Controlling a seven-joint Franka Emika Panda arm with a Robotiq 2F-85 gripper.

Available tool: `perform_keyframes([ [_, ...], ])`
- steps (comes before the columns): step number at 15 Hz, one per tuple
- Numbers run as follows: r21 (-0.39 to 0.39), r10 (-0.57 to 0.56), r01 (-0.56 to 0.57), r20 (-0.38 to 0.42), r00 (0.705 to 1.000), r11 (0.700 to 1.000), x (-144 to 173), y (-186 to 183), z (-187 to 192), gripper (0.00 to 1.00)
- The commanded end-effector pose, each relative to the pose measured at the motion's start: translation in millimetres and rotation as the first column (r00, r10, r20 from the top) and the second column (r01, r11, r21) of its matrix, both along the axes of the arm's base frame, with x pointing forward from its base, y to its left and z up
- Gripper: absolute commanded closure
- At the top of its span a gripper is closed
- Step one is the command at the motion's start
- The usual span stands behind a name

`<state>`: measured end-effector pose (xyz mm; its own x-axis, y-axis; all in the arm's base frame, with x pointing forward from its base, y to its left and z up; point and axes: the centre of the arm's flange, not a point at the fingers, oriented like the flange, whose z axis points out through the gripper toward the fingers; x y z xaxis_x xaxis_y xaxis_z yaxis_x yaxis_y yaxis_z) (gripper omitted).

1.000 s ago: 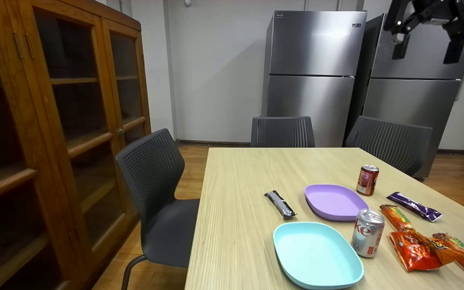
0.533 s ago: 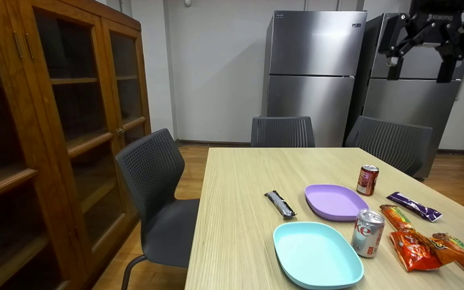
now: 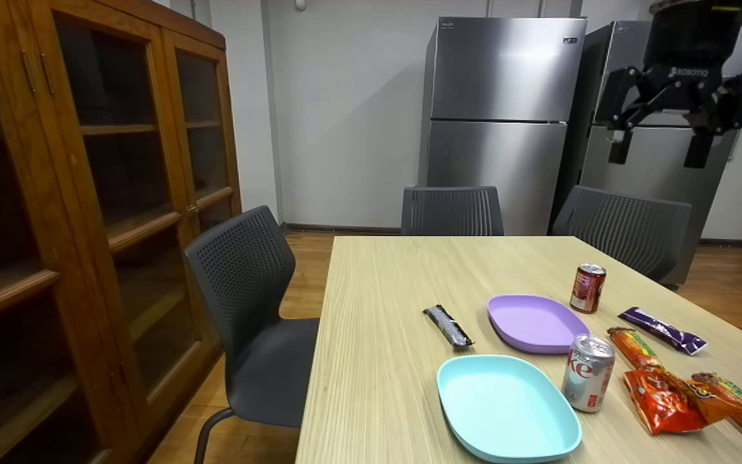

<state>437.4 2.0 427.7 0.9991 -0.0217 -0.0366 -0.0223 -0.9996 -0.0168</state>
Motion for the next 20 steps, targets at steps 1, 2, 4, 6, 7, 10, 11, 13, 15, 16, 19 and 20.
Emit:
perform_keyframes([
  [1,-0.012,-0.022,0.022,0.023,1.000,1.000,2.4,-2.6,-21.5,0.00],
  [2,-0.011,-0.023,0.023,0.019,1.000,1.000,3.2,-2.9,-27.4,0.00],
  [4,-0.010,-0.030,0.030,0.017,0.999,0.999,4.3,-3.5,-37.0,0.00],
  [6,-0.015,-0.035,0.035,0.020,0.999,0.999,4.4,-2.9,-46.3,0.00],
  [7,-0.015,-0.039,0.039,0.022,0.999,0.999,4.6,-2.3,-50.9,0.00],
  [10,-0.017,-0.058,0.059,0.044,0.997,0.998,4.6,-0.7,-63.3,0.00],
  [11,-0.017,-0.065,0.066,0.050,0.997,0.998,3.6,-0.4,-66.9,0.00],
  [13,-0.022,-0.082,0.084,0.057,0.995,0.996,3.8,0.1,-75.0,0.00],
  [15,-0.026,-0.097,0.098,0.062,0.993,0.995,3.0,0.9,-82.7,0.00],
  [16,-0.028,-0.102,0.104,0.063,0.993,0.994,2.4,1.3,-86.9,0.00],
  [19,-0.037,-0.117,0.120,0.064,0.991,0.992,0.3,2.2,-100.8,0.00],
  [20,-0.040,-0.122,0.125,0.066,0.990,0.991,-0.3,2.3,-105.4,0.00],
])
